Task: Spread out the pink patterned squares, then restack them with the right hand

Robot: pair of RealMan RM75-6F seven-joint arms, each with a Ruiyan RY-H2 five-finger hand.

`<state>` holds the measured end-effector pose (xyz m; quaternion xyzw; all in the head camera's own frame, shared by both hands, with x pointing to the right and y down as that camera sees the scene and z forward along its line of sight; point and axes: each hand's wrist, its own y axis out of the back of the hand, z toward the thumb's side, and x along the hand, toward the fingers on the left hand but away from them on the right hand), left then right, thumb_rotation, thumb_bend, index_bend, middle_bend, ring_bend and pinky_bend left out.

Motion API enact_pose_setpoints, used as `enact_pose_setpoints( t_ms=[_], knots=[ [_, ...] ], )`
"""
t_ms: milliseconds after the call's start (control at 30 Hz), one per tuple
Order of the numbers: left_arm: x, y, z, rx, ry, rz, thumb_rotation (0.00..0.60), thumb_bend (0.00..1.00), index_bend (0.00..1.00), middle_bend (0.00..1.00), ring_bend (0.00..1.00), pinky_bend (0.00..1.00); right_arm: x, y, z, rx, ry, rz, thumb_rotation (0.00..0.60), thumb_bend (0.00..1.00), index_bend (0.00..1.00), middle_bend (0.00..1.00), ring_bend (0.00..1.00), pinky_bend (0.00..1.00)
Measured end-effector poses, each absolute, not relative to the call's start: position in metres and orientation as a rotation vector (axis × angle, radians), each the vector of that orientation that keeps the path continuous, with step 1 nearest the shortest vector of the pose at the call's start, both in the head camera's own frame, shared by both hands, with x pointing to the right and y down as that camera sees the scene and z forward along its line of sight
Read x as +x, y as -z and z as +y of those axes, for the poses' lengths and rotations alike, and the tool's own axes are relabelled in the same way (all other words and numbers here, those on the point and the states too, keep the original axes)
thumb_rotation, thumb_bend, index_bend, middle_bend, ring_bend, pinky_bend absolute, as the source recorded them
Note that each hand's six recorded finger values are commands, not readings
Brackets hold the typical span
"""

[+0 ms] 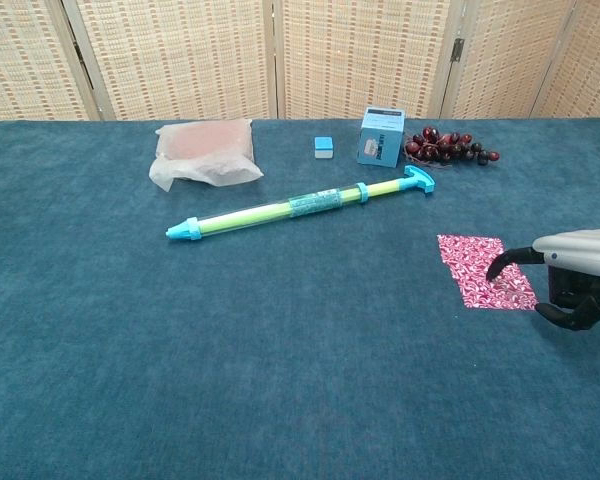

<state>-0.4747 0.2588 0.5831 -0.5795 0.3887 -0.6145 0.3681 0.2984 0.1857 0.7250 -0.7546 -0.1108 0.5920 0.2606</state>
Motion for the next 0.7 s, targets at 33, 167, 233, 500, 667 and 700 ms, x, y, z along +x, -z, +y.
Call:
enact_pose_setpoints(
  t_ms=[33, 167, 233, 500, 667, 700],
  knots=[
    [-0.475, -0.583, 0.259, -1.487, 1.579, 0.999, 0.6, 0.26, 0.23, 0.05, 0.04, 0.11, 0.298, -0.725, 0.187, -2.044, -1.604, -0.295, 0.6, 0.59, 0.16, 1.0, 1.0, 1.0],
    [-0.475, -0.583, 0.258, -1.487, 1.578, 0.996, 0.6, 0.26, 0.23, 0.05, 0.04, 0.11, 0.299, -0.725, 0.191, -2.04, -1.604, -0.284, 0.6, 0.59, 0.16, 1.0, 1.0, 1.0],
    [-0.474, -0.584, 0.257, -1.49, 1.577, 0.995, 0.6, 0.26, 0.23, 0.05, 0.04, 0.11, 0.299, -0.723, 0.194, -2.039, -1.602, -0.274, 0.6, 0.59, 0.16, 1.0, 1.0, 1.0],
    [-0.472, -0.586, 0.255, -1.495, 1.571, 0.992, 0.6, 0.26, 0.23, 0.05, 0.04, 0.11, 0.3, -0.715, 0.207, -2.043, -1.592, -0.255, 0.6, 0.59, 0.16, 1.0, 1.0, 1.0],
    [-0.472, -0.587, 0.255, -1.496, 1.572, 0.99, 0.6, 0.26, 0.23, 0.05, 0.04, 0.11, 0.301, -0.709, 0.202, -2.03, -1.583, -0.299, 0.6, 0.59, 0.16, 1.0, 1.0, 1.0],
    [-0.472, -0.587, 0.255, -1.497, 1.571, 0.99, 0.6, 0.26, 0.23, 0.05, 0.04, 0.11, 0.302, -0.709, 0.198, -2.025, -1.583, -0.313, 0.6, 0.59, 0.16, 1.0, 1.0, 1.0]
  ],
)
